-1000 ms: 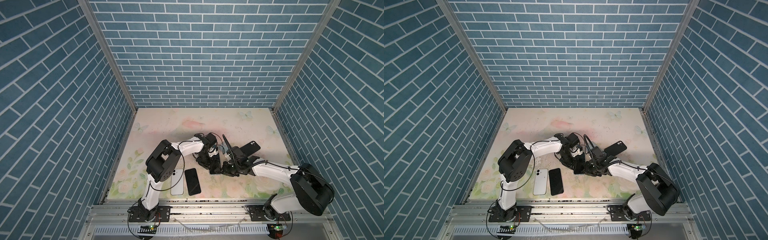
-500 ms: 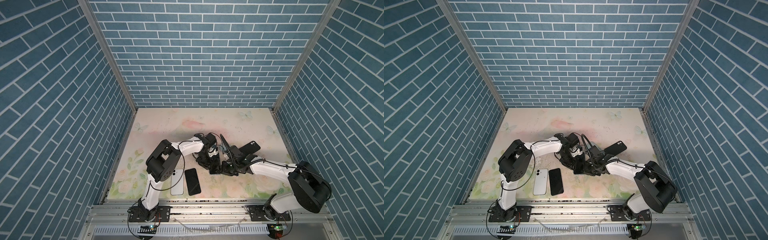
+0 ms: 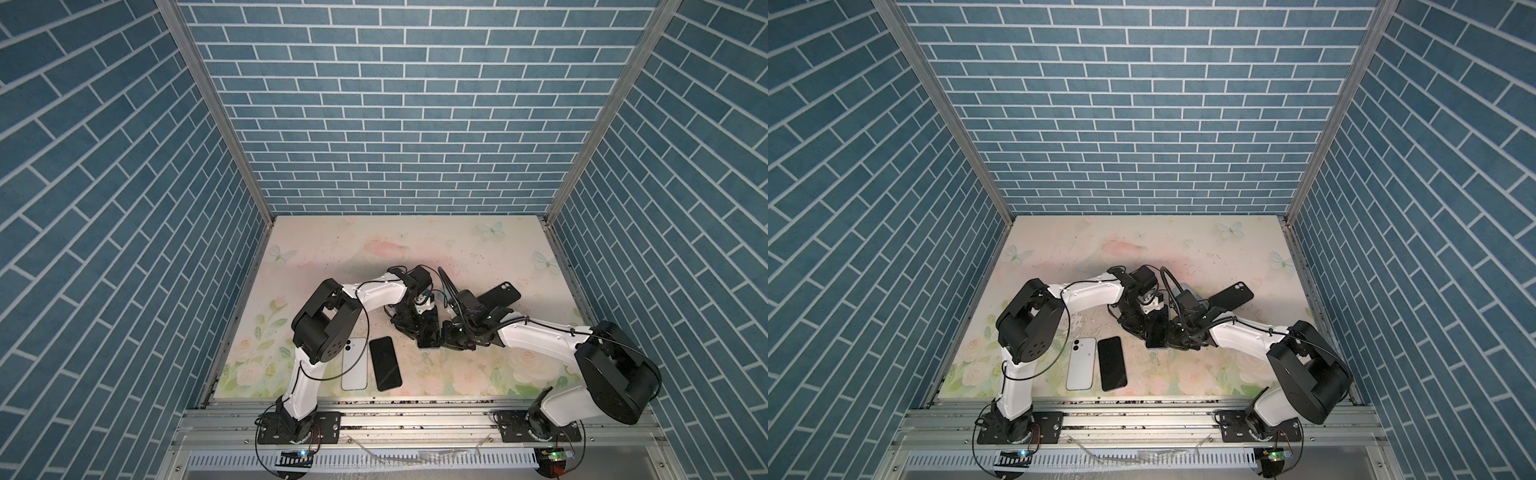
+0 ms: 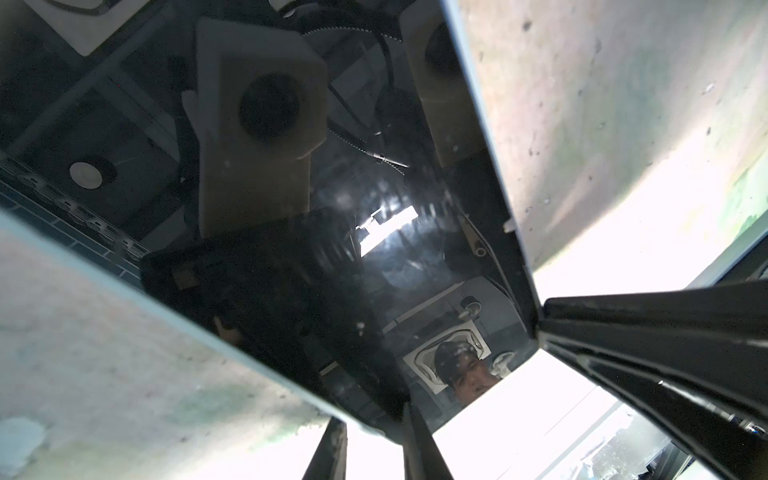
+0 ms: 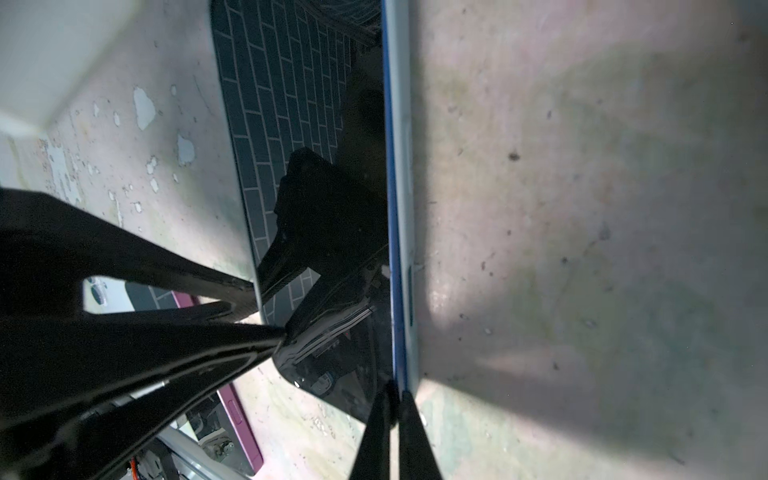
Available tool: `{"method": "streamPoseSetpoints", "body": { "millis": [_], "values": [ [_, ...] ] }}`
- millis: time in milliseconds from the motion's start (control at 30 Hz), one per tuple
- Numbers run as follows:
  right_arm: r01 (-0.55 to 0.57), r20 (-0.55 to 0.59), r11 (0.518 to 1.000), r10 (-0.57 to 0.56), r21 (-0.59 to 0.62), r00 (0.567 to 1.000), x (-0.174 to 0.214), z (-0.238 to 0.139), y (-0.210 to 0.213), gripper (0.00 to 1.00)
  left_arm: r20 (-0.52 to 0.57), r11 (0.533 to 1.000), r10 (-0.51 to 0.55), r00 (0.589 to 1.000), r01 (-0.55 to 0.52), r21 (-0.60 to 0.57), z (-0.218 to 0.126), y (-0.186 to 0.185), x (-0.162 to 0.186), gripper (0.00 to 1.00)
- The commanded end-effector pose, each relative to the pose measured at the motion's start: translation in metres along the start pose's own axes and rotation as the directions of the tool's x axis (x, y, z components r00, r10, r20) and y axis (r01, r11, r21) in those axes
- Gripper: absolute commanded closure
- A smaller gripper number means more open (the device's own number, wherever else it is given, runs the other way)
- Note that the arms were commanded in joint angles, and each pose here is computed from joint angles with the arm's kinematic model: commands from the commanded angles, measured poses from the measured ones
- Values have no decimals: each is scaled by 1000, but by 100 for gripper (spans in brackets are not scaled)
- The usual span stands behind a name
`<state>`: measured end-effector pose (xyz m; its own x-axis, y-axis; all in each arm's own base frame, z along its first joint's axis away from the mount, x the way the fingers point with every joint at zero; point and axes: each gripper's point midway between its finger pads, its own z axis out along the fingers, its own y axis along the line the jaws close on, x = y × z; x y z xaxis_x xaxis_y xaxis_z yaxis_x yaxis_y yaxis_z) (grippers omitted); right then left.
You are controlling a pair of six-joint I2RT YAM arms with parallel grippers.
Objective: Put the phone into the phone case
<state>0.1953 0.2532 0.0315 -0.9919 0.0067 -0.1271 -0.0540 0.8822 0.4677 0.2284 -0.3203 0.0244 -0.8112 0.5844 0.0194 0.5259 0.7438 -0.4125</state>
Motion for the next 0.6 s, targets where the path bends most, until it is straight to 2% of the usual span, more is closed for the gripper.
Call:
{"method": "streamPoseSetpoints", "body": {
  "millis": [0, 333, 567],
  "values": [
    [19, -71, 998, -15, 58, 997, 19, 21, -11, 93, -26, 1000, 12, 1000, -11, 22, 12, -4, 2, 75],
    [21, -93, 995, -12, 99, 996, 25, 27, -20, 92, -27, 1000, 13, 1000, -12, 21, 11, -4, 2, 75],
    [61, 3, 991, -62, 116, 998, 10, -1, -14, 85, 22, 999, 31, 999, -30, -13, -1, -3, -4, 75]
  ]
}}
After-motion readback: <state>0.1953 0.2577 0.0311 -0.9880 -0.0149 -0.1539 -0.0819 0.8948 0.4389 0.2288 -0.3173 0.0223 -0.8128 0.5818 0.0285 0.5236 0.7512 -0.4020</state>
